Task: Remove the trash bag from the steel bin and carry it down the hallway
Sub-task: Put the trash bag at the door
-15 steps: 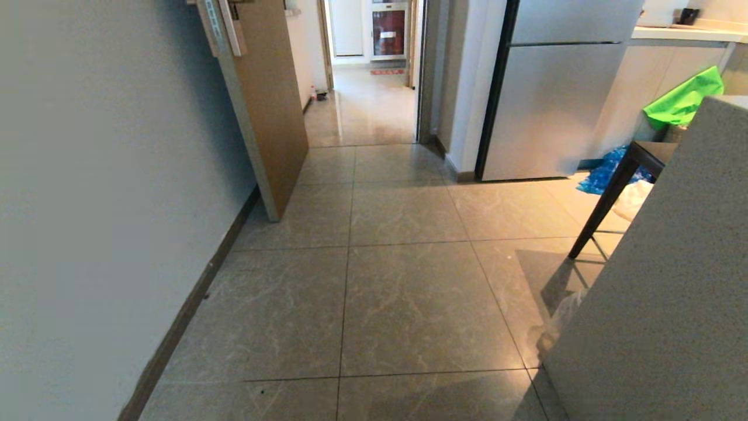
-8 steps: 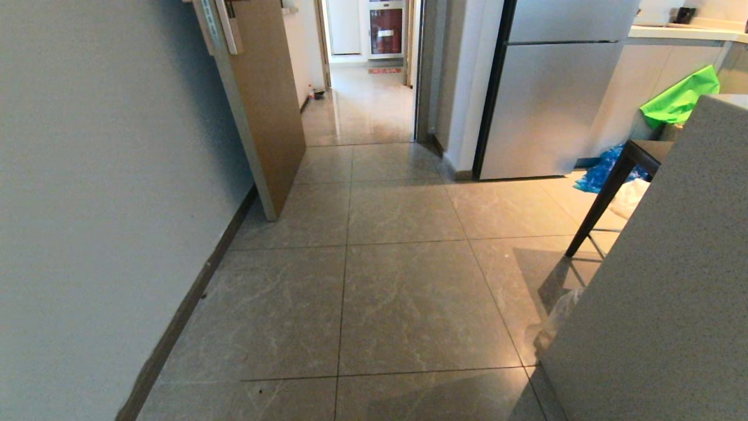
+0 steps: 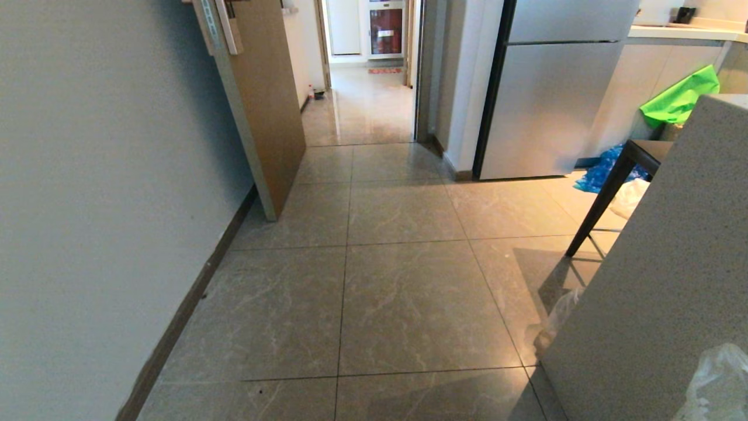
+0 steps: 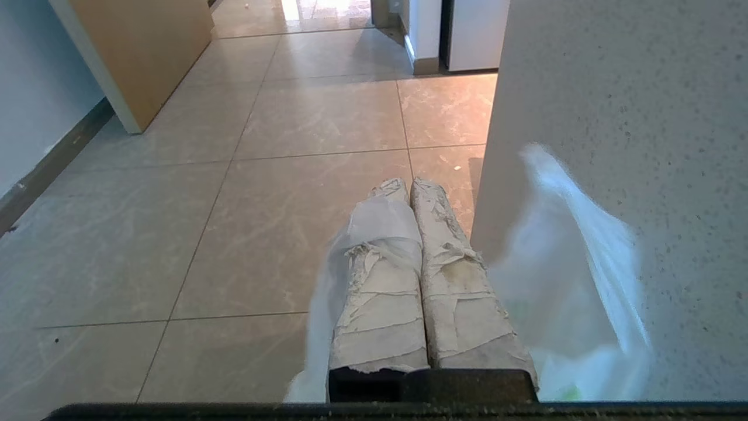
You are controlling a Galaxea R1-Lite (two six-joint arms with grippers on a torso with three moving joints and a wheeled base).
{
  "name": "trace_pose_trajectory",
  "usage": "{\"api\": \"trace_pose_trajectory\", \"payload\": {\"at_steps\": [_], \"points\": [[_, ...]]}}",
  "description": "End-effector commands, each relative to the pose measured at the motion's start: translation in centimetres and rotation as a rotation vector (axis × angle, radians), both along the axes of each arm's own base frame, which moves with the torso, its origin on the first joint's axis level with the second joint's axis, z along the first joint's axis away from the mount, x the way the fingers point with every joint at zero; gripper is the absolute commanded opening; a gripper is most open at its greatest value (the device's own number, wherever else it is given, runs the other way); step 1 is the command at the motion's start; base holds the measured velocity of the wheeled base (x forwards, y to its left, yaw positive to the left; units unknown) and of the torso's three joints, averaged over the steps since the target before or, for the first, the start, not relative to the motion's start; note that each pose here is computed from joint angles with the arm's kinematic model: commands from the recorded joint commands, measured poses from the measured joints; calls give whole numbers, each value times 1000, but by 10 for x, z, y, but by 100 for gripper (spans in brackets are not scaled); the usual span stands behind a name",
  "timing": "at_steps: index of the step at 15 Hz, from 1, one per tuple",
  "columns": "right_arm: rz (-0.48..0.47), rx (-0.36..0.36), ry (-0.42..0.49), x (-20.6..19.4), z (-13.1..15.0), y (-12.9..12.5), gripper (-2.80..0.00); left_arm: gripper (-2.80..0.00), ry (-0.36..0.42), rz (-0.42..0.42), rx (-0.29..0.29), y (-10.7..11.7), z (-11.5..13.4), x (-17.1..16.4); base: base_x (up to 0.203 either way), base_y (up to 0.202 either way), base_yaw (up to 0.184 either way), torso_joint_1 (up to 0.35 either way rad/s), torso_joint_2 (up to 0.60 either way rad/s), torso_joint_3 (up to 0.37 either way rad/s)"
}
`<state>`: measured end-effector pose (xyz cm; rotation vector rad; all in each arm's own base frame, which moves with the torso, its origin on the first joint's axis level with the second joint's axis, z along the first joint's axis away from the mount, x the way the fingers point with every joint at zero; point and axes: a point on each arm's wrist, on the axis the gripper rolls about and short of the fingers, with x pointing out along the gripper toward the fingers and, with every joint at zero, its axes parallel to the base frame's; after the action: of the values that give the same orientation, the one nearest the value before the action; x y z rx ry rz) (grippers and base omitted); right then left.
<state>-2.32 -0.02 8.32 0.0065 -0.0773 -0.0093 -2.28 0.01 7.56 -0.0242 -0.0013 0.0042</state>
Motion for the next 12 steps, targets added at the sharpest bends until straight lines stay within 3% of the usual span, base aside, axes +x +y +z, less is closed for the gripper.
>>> {"api": "trace_pose_trajectory", "payload": {"at_steps": [1,12], "points": [[0,0,30,2,-8,0,-280,-280,0,0,0,0,0,0,0,0,0,0,0,0],[0,0,30,2,-8,0,-280,-280,1,0,0,0,0,0,0,0,0,0,0,0]]}}
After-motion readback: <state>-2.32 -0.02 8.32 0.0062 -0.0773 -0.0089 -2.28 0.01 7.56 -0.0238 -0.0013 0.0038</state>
